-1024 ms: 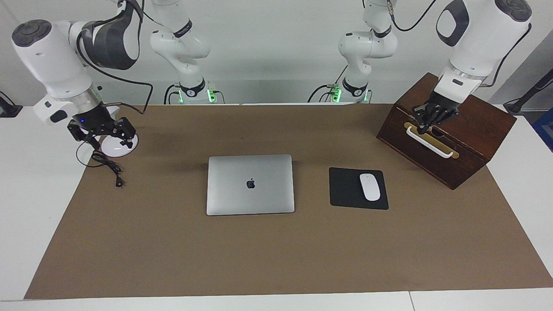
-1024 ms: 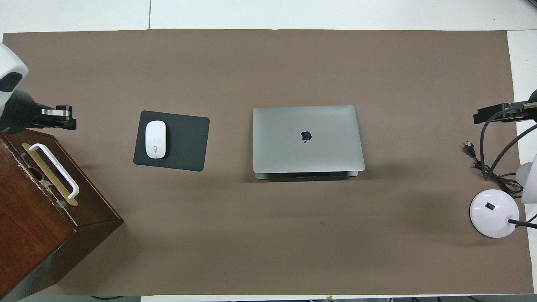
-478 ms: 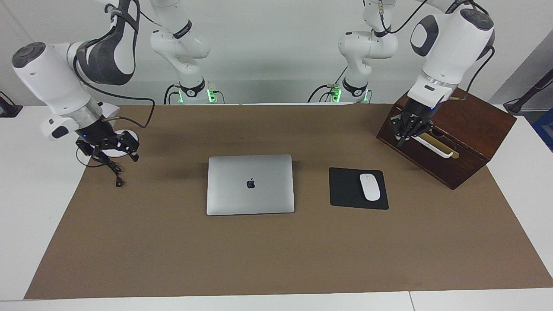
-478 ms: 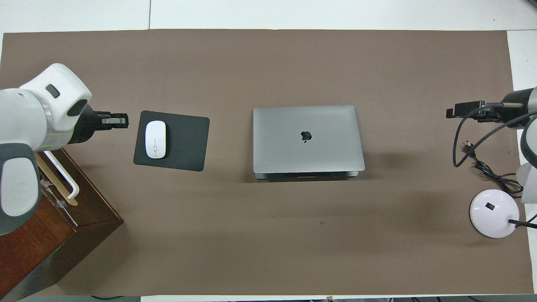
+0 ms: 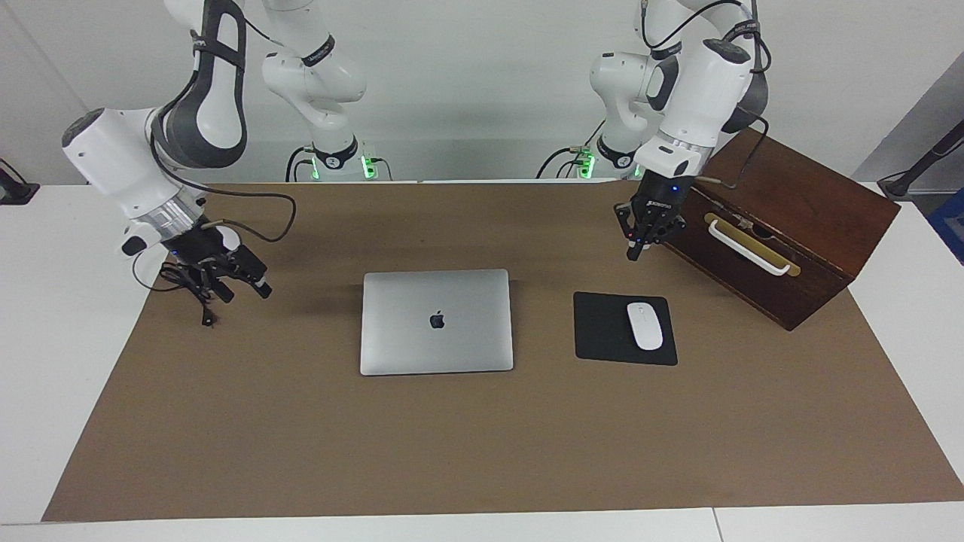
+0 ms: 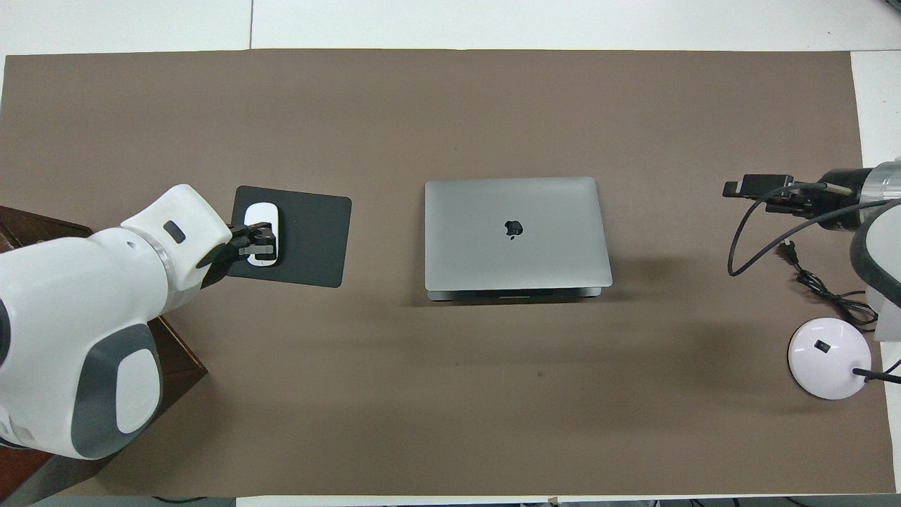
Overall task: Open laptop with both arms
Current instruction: 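Move the left gripper and the right gripper toward the laptop's near edge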
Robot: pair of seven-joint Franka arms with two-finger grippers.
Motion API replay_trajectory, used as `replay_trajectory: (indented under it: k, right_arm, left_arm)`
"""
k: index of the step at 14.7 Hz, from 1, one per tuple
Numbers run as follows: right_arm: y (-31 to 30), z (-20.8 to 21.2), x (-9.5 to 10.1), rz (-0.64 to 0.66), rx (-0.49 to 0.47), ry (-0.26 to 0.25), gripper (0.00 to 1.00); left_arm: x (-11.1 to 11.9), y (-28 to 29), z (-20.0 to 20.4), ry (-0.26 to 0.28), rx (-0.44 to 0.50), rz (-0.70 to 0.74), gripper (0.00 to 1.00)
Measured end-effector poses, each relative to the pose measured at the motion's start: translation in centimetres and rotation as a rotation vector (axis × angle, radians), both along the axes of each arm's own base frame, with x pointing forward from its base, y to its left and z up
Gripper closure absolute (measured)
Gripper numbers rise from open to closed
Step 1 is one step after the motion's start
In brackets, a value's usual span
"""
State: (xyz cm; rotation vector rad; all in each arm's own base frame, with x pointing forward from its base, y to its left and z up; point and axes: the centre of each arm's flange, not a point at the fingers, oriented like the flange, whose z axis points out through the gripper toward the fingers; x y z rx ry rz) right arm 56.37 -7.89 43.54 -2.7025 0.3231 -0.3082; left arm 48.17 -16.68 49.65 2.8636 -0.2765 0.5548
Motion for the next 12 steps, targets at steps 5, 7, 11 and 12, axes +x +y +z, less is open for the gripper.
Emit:
replay_trajectory:
  k: [5, 7, 11, 12]
  right_arm:
    - [4.1, -0.3, -0.1, 0.006, 0.004, -0.041, 0.00]
    - [6.4, -0.3, 0.1, -0.010, 0.011, -0.039, 0.00]
    - [10.1, 0.0, 0.4, -0.057, 0.031, -0.034, 0.00]
    - [10.9, 0.1, 0.4, -0.077, 0.038, -0.033, 0.00]
  left_arm:
    - [-5.1, -2.4, -3.4, -0.059, -0.014, -0.065, 0.99]
    - [-7.4, -3.1, -5.2, -0.077, -0.021, -0.089, 0.99]
    - [-10.3, -4.5, -7.5, -0.113, -0.039, -0.119, 0.99]
    - [-11.0, -5.1, -8.0, -0.126, -0.050, -0.123, 0.99]
